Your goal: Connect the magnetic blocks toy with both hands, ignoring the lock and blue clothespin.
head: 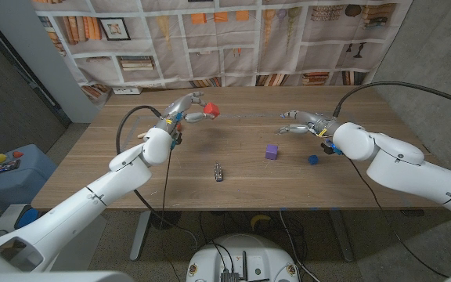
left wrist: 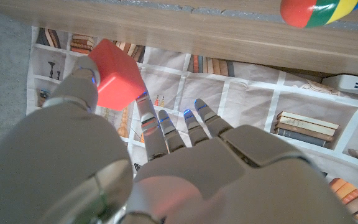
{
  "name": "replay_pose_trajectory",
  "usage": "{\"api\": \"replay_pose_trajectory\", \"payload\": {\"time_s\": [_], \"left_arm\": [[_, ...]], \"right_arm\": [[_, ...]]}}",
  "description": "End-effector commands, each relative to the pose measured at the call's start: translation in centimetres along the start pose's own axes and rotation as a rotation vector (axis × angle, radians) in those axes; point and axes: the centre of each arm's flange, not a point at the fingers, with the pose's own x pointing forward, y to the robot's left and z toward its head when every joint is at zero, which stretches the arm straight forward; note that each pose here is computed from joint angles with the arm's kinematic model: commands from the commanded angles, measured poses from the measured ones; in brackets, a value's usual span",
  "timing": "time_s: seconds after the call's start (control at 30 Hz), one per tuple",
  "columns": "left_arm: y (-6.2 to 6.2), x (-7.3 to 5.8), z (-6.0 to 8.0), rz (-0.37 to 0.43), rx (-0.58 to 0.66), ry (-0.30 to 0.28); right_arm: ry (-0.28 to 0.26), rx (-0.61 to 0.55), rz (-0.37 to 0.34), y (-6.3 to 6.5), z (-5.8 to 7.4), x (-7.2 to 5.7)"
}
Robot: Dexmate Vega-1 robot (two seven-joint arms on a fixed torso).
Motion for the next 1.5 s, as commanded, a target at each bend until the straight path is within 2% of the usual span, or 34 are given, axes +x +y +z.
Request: {"api": "replay_pose_trajectory", "payload": {"time_s": [0.03, 0.3, 0.33, 0.4, 0.73, 1.07, 1.5], "left_arm": [[0.1, 0.2, -0.5, 0.048, -0.112, 0.001], [0.1, 0.5, -0.8, 0.066, -0.184, -0.009], [0.1, 0.5, -0.9, 0.067, -0.195, -0.012], [0.1, 0.6, -1.0, 0.068, -0.215, -0.015], [0.1, 0.7, -1.2, 0.081, -0.276, -0.021], [-0.3, 0.7, -1.6, 0.101, -0.341, -0.013], [-0.8, 0.6, -1.8, 0.104, -0.374, -0.008]], "right_arm": [[0.095, -0.078, 0.055, 0.2, 2.0, -0.3], [0.143, -0.119, 0.109, 0.6, 3.0, 0.1], [0.190, -0.176, 0.120, 0.9, 3.0, 0.3], [0.203, -0.215, 0.147, 1.1, 3.3, 0.6], [0.206, -0.246, 0.187, 2.1, 3.8, 1.2], [0.233, -0.292, 0.178, 3.1, 4.5, 1.4], [0.239, -0.318, 0.176, 4.5, 5.2, 2.1]]}}
